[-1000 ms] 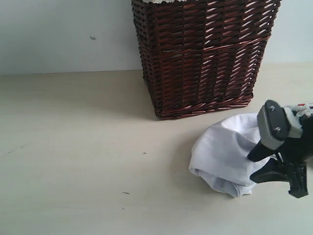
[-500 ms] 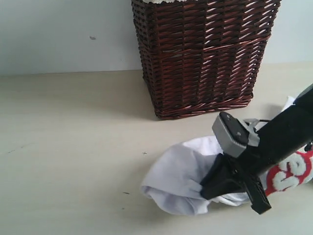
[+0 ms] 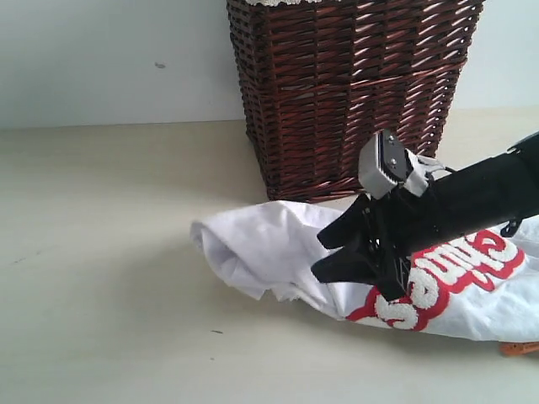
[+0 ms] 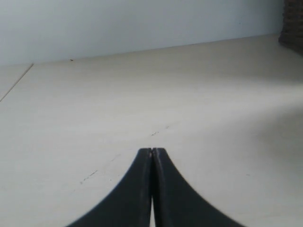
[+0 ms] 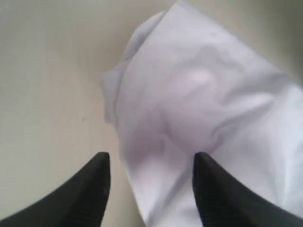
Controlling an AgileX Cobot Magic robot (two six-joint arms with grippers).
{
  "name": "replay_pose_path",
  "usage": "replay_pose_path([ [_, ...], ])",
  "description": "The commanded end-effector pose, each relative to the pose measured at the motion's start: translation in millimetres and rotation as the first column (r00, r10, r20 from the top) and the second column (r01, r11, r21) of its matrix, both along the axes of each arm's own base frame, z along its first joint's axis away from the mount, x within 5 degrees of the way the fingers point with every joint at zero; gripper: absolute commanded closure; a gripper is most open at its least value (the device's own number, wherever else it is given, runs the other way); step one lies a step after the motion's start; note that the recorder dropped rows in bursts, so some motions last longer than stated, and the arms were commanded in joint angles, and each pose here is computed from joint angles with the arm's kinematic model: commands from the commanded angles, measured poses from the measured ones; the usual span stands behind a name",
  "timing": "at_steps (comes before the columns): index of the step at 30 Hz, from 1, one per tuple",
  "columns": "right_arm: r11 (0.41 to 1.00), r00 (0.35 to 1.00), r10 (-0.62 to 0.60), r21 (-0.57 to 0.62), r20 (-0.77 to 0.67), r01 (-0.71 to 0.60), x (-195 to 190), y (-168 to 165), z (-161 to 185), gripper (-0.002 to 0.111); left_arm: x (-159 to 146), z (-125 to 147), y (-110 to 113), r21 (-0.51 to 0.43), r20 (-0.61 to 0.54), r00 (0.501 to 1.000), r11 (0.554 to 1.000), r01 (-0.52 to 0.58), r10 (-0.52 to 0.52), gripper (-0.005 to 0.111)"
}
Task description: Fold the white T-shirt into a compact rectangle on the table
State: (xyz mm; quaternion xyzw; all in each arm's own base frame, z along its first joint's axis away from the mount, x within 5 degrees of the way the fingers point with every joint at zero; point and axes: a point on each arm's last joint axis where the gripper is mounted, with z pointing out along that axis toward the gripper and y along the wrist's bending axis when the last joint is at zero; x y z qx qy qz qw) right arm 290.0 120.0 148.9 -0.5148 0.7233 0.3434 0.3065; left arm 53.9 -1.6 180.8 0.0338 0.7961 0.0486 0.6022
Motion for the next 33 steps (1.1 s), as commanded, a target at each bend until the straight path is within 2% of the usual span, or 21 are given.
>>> replay_pose_path([
  [1, 0.997, 0.997, 0.060, -0.048, 0.057, -0.057, -7.0, -2.6, 18.0, 0.047, -0.3, 0.9, -0.3, -0.001, 0.011, 1.000, 1.000, 0.004, -0.004, 0.107],
  [3, 0.995, 0.985, 0.075, -0.071, 0.153, -0.064, -16.8, -6.5, 51.7, 0.047, -0.3, 0.9, -0.3, -0.001, 0.011, 1.000, 1.000, 0.004, -0.004, 0.107],
  [6, 0.975, 0.969, 0.146, -0.195, 0.197, -0.108, -33.9, -25.3, 76.1, 0.047, -0.3, 0.9, -0.3, -0.001, 0.011, 1.000, 1.000, 0.004, -0.004, 0.107],
  [7, 0.931, 0.972, 0.199, -0.334, 0.129, -0.146, -44.0, -47.4, 76.4, 0.047, -0.3, 0.9, -0.3, -0.001, 0.011, 1.000, 1.000, 0.004, -0.004, 0.107],
  [8, 0.892, 0.974, 0.220, -0.415, 0.051, -0.180, -49.1, -61.3, 71.6, 0.048, -0.3, 0.9, -0.3, -0.001, 0.011, 1.000, 1.000, 0.004, -0.004, 0.107],
  [9, 0.814, 0.972, 0.208, -0.531, -0.110, -0.235, -56.4, -87.6, 60.9, 0.050, -0.3, 0.9, -0.3, -0.001, 0.011, 1.000, 1.000, 0.004, -0.004, 0.107],
  [10, 0.748, 0.963, 0.169, -0.609, -0.208, -0.263, -59.7, -111.8, 51.0, 0.053, -0.3, 0.9, -0.3, -0.001, 0.011, 1.000, 1.000, 0.004, -0.004, 0.107],
  [11, 0.734, 0.967, 0.135, -0.634, -0.215, -0.244, -58.5, -122.1, 46.2, 0.055, -0.3, 0.9, -0.3, -0.001, 0.011, 1.000, 1.000, 0.004, -0.004, 0.107],
  [14, 0.727, 0.985, 0.031, -0.672, -0.170, -0.139, -48.9, -149.2, 23.5, 0.062, -0.3, 0.9, -0.3, -0.001, 0.011, 1.000, 1.000, 0.004, -0.004, 0.107],
  [20, 0.698, 0.976, 0.026, -0.695, -0.217, -0.173, -42.5, -156.7, -1.4, 0.062, -0.3, 0.9, -0.3, -0.001, 0.011, 1.000, 1.000, 0.004, -0.004, 0.107],
  [26, 0.644, 0.981, -0.049, -0.757, -0.187, -0.112, -34.2, -164.8, -15.3, 0.062, -0.3, 0.9, -0.3, -0.001, 0.011, 1.000, 1.000, 0.004, -0.004, 0.107],
  [30, 0.630, 0.975, -0.049, -0.764, -0.218, -0.138, -33.7, -167.1, -25.0, 0.062, -0.3, 0.9, -0.3, -0.001, 0.011, 1.000, 1.000, 0.004, -0.004, 0.107],
  [33, 0.629, 0.969, -0.053, -0.762, -0.242, -0.155, -33.6, -167.7, -32.2, 0.069, -0.3, 0.9, -0.3, -0.001, 0.011, 1.000, 1.000, 0.004, -0.004, 0.107],
])
